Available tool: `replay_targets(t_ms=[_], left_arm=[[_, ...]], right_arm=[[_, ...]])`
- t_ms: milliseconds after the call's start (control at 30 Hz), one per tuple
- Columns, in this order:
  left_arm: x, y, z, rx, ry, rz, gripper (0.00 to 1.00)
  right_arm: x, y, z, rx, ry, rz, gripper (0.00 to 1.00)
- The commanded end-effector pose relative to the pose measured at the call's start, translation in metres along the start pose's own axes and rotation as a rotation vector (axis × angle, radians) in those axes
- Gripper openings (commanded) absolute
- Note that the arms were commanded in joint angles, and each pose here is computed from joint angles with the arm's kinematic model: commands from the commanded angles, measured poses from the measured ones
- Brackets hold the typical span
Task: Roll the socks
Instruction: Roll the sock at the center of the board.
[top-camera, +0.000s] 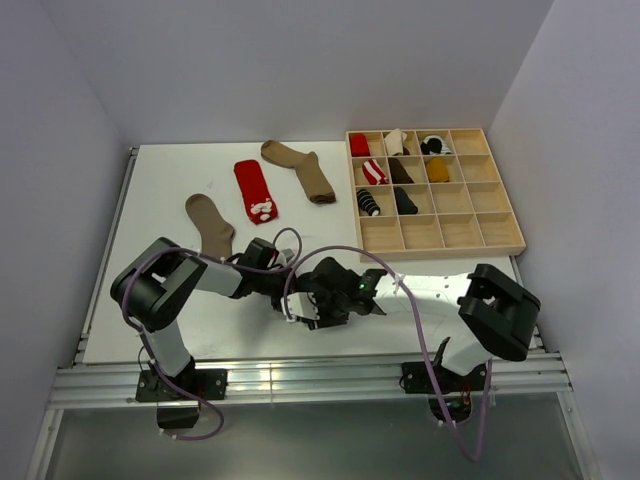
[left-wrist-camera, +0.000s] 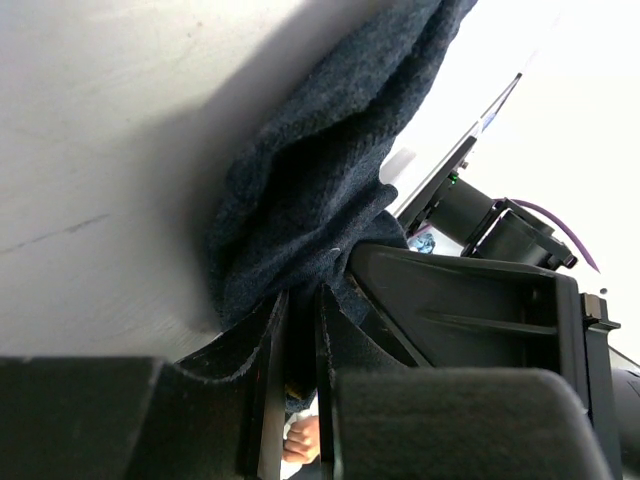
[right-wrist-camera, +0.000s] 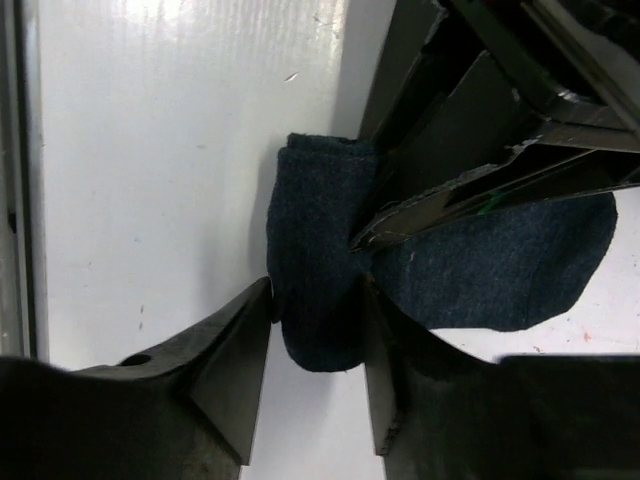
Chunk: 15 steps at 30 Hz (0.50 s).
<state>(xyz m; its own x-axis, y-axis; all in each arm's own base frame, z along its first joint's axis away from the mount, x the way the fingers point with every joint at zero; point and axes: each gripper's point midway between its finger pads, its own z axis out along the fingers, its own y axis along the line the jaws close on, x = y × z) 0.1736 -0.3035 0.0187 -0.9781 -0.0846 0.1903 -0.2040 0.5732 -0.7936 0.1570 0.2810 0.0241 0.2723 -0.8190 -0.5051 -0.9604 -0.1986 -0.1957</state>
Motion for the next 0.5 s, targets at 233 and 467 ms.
replay_targets(t_ms=[233,467], left_arm=[[0.003,0.037,-0.001,-0.133,-0.059,-0.069,0.13],[-0.006,0.016,-0.010,-0.030,-0.173,-0.081,0.28]], right_arm=[[-0.003,-0.001,0.001,-0.148,0.048,0.105,0.20],[0.011,-0.001,-0.011,-0.406,0.063,0.308,0.20]])
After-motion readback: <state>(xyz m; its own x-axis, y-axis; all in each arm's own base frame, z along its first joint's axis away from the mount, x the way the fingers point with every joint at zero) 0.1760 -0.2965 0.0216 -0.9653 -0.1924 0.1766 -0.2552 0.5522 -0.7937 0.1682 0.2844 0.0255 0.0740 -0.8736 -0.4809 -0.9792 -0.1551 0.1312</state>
